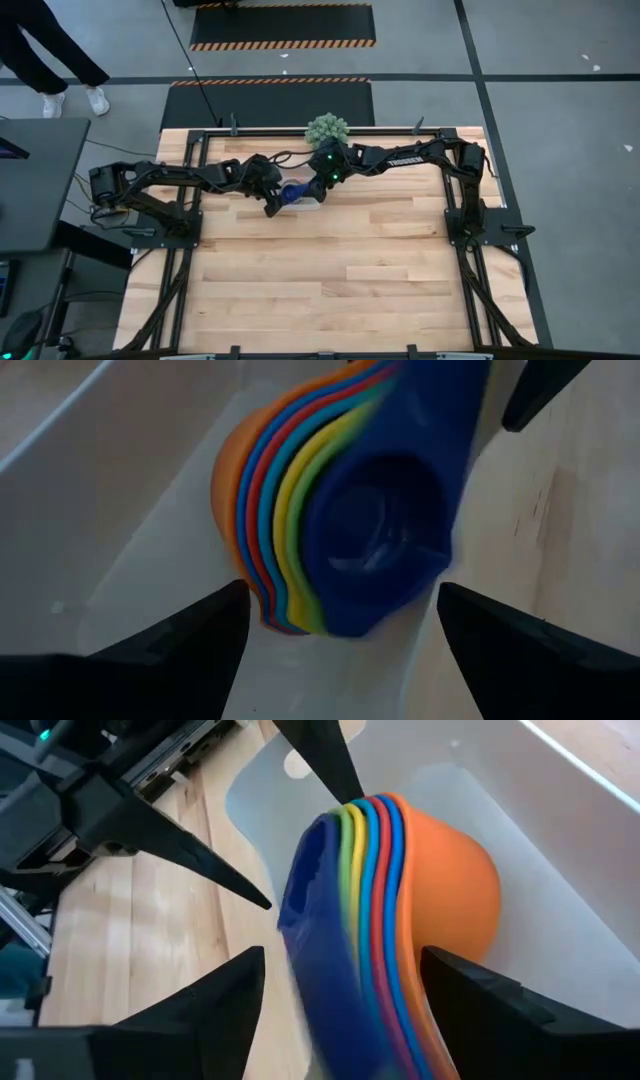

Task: Nest measuring cups in basket
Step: Put the stacked measuring cups into the white bin

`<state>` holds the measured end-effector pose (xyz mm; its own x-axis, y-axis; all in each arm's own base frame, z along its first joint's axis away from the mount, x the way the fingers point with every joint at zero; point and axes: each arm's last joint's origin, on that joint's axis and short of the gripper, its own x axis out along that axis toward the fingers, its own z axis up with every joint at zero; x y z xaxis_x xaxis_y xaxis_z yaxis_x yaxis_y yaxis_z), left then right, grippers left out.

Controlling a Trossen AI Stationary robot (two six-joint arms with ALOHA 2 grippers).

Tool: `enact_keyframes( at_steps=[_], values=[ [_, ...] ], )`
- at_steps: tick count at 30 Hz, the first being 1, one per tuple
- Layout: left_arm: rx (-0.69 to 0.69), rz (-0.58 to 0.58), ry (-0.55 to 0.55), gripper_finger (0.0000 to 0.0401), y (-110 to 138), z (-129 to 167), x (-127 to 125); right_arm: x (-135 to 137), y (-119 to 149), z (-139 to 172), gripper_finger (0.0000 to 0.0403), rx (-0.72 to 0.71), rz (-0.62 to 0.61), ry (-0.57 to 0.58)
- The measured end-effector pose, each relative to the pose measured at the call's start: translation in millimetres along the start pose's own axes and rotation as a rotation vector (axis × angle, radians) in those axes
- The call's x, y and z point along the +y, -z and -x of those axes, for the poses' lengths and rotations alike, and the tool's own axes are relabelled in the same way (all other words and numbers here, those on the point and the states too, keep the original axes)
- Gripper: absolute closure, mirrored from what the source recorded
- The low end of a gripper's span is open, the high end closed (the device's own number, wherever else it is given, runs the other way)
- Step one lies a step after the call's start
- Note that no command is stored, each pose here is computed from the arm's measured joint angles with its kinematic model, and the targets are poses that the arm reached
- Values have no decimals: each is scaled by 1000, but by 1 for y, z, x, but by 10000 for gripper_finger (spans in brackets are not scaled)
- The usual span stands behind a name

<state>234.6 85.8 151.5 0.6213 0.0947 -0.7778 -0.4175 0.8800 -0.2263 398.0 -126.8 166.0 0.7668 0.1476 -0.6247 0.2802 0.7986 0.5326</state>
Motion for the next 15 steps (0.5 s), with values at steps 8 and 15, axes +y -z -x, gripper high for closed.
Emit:
enact_keyframes(
  at_steps=[8,15],
  values=[
    [2,23,-1,75,0,2,0,-6,-3,3,128,-9,-36,6],
    [29,17,-48,82,-8,15,2,-11,-8,11,146,-30,-45,21]
  ],
)
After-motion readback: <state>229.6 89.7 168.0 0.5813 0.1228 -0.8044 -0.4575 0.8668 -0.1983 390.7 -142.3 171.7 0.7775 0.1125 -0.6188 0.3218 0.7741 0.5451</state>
